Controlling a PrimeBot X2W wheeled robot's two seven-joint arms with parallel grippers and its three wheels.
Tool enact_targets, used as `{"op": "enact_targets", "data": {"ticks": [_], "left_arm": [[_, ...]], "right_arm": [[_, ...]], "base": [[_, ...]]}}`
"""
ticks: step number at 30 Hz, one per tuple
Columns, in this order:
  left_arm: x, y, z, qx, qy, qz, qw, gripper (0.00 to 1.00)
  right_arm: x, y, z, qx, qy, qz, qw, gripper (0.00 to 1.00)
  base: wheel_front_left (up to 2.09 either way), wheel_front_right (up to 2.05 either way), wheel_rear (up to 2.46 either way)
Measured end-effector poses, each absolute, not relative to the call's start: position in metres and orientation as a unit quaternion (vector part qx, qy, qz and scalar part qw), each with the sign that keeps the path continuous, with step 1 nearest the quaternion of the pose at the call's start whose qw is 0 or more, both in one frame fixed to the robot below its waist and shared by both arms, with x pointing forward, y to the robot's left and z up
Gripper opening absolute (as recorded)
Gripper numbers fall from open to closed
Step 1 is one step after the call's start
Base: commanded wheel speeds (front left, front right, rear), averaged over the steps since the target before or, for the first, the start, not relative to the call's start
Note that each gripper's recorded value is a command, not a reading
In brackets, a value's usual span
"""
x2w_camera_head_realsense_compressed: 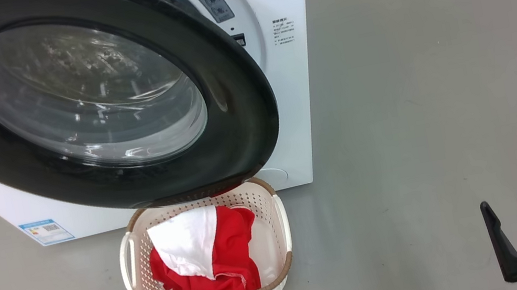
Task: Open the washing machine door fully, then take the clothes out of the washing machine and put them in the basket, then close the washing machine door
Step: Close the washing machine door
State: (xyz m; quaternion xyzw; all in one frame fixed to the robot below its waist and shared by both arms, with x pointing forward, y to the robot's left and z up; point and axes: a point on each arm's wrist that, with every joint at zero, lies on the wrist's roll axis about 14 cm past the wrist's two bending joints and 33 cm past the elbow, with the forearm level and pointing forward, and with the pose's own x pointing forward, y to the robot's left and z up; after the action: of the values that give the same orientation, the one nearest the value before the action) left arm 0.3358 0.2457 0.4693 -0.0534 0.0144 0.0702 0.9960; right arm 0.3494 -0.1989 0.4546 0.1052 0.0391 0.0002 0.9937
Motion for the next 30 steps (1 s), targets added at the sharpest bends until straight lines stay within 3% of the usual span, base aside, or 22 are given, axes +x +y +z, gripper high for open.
{"op": "enact_targets", "data": {"ticks": [16, 17, 18, 19, 25, 30], "left_arm": [[0.333, 0.244, 0.463, -0.059, 0.024, 0.076, 0.995, 1.00], [0.333, 0.244, 0.463, -0.059, 0.024, 0.076, 0.995, 1.00], [0.333, 0.244, 0.463, -0.059, 0.024, 0.076, 0.995, 1.00], [0.332, 0.244, 0.463, -0.058, 0.023, 0.076, 0.995, 1.00], [0.330, 0.238, 0.463, -0.058, 0.024, 0.070, 0.996, 1.00], [0.326, 0.239, 0.462, -0.060, 0.026, 0.074, 0.995, 1.00]], "right_arm": [[0.349, -0.194, 0.449, 0.108, 0.049, 0.004, 0.993, 1.00], [0.349, -0.194, 0.449, 0.109, 0.049, 0.004, 0.993, 0.87], [0.349, -0.194, 0.449, 0.109, 0.048, 0.005, 0.993, 0.32], [0.349, -0.192, 0.450, 0.110, 0.047, 0.006, 0.993, 0.00], [0.355, -0.170, 0.451, 0.122, 0.049, 0.038, 0.991, 0.00], [0.376, -0.125, 0.466, 0.134, 0.029, 0.105, 0.985, 0.00]], "base": [[0.00, 0.00, 0.00], [0.00, 0.00, 0.00], [0.00, 0.00, 0.00], [0.00, 0.00, 0.00], [0.00, 0.00, 0.00], [0.00, 0.00, 0.00]]}}
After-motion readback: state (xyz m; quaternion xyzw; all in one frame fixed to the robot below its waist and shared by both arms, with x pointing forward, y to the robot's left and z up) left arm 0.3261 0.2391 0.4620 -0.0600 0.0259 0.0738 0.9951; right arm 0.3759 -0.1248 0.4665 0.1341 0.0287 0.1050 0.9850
